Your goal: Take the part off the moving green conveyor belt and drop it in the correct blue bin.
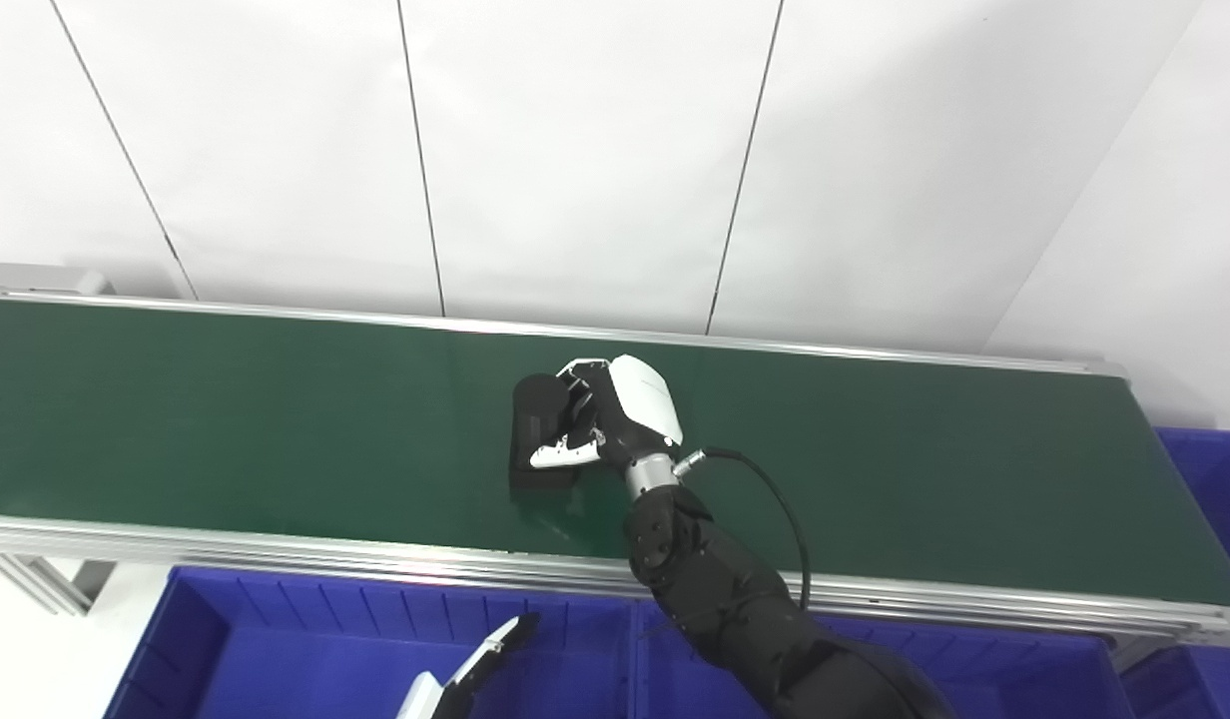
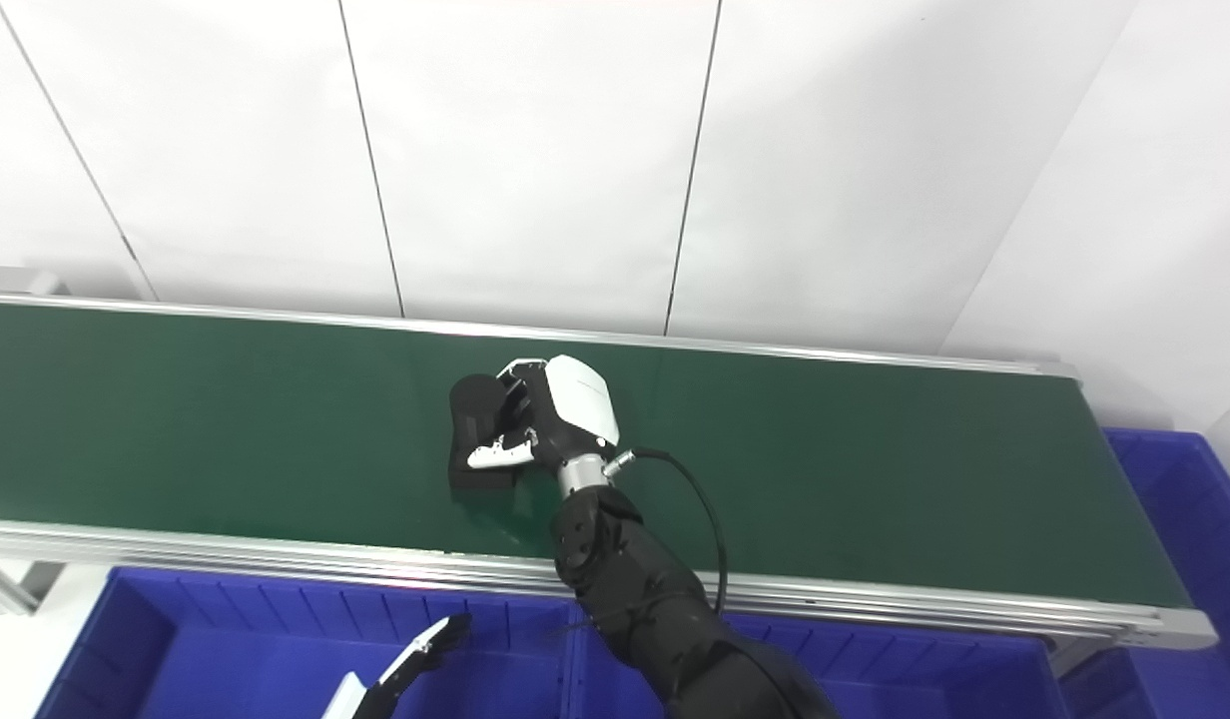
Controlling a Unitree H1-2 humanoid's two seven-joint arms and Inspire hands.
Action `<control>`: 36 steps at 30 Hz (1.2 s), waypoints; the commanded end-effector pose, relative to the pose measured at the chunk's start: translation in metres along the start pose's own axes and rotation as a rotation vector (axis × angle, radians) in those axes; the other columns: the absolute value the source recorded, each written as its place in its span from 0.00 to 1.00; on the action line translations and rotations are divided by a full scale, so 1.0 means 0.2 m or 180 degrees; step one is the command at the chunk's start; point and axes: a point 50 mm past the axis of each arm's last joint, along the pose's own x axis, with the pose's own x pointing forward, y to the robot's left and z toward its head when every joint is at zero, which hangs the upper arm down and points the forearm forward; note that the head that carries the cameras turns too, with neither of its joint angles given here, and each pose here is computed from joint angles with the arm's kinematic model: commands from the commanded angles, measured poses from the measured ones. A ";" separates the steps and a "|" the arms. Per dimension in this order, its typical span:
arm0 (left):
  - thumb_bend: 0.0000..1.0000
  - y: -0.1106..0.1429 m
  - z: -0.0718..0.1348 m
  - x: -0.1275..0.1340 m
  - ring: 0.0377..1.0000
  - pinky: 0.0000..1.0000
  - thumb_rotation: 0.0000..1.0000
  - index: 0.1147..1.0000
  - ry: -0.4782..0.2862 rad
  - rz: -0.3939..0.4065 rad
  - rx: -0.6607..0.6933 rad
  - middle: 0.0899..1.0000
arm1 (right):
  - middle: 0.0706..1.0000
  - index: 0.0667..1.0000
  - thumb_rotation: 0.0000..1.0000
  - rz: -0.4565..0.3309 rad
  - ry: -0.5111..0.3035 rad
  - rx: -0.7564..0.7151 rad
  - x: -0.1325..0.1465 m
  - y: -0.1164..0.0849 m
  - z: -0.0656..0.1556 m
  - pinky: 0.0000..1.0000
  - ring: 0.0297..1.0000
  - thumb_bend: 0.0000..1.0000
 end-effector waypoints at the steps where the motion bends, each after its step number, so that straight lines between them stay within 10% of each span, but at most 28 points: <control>1: 0.71 0.04 0.04 0.04 0.87 0.85 0.98 0.89 -0.0205 0.0045 -0.0047 0.88 | 0.44 0.46 0.00 -0.0271 -0.0333 0.0174 0.04 -0.07 0.10 0.33 0.37 0.52; 18: 0.75 0.05 0.07 0.02 0.88 0.86 0.99 0.89 -0.0166 0.0050 -0.0224 0.89 | 0.41 0.51 0.00 -0.0966 -0.0626 0.0711 -0.50 -0.38 0.02 0.39 0.43 0.51; 36: 0.77 0.12 0.14 0.02 0.85 0.81 0.83 0.85 -0.0154 0.0026 -0.0582 0.85 | 0.41 0.50 0.00 -0.0901 -0.0246 0.0626 -1.15 -0.47 -0.21 0.35 0.39 0.52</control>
